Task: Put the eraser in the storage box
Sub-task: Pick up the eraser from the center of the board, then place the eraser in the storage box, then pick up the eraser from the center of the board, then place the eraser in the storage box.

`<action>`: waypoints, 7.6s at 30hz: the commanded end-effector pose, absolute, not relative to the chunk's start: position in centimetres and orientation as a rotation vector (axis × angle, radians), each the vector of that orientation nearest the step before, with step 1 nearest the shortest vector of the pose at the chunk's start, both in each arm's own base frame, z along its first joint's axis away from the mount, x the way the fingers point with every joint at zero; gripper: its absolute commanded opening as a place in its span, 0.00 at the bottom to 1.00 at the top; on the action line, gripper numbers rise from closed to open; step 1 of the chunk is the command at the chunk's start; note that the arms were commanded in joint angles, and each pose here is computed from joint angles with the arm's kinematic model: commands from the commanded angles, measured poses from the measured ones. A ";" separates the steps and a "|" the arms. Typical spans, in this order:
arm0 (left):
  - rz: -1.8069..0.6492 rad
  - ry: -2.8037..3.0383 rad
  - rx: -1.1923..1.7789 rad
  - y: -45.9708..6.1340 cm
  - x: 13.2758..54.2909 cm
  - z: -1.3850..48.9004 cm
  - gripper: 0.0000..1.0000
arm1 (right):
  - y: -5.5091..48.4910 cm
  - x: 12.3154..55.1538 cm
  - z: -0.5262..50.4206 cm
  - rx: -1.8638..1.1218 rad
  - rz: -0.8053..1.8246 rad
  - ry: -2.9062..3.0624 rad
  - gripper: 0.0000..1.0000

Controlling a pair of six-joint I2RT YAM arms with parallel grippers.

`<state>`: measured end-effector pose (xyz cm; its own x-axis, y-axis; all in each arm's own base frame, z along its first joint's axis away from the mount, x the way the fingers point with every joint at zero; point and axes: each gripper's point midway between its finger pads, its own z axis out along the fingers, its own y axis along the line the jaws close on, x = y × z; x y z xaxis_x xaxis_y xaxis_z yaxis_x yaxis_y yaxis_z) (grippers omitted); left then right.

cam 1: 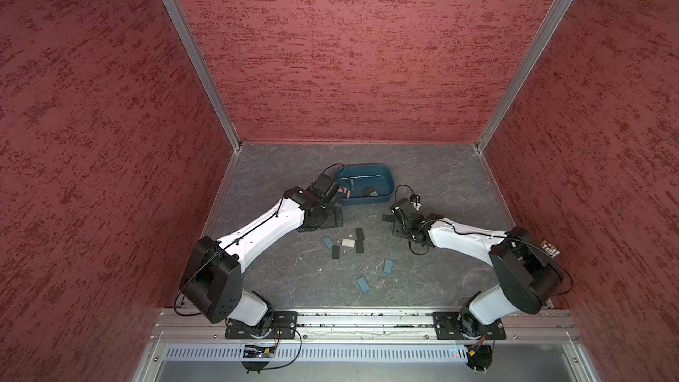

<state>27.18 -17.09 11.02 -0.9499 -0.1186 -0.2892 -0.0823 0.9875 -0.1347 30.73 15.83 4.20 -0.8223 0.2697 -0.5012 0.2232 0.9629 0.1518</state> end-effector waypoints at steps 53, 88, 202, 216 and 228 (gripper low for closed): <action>-0.127 2.941 -0.111 -21.2 19.8 3.6 0.98 | 27.0 45.8 9.8 0.081 0.226 2.511 0.47; -0.040 2.949 -0.064 -22.0 20.6 2.3 0.57 | 22.3 40.2 15.2 0.128 0.304 2.369 0.99; -0.121 2.819 -0.022 -24.6 43.9 11.6 0.10 | 19.0 32.5 5.2 0.174 0.379 2.456 0.98; -0.074 2.830 -0.016 -24.0 45.5 9.3 0.26 | 19.9 34.2 5.2 0.145 0.317 2.473 0.95; -0.148 2.796 -0.018 -24.3 44.5 12.4 0.85 | 19.9 34.9 4.8 0.154 0.262 2.488 0.89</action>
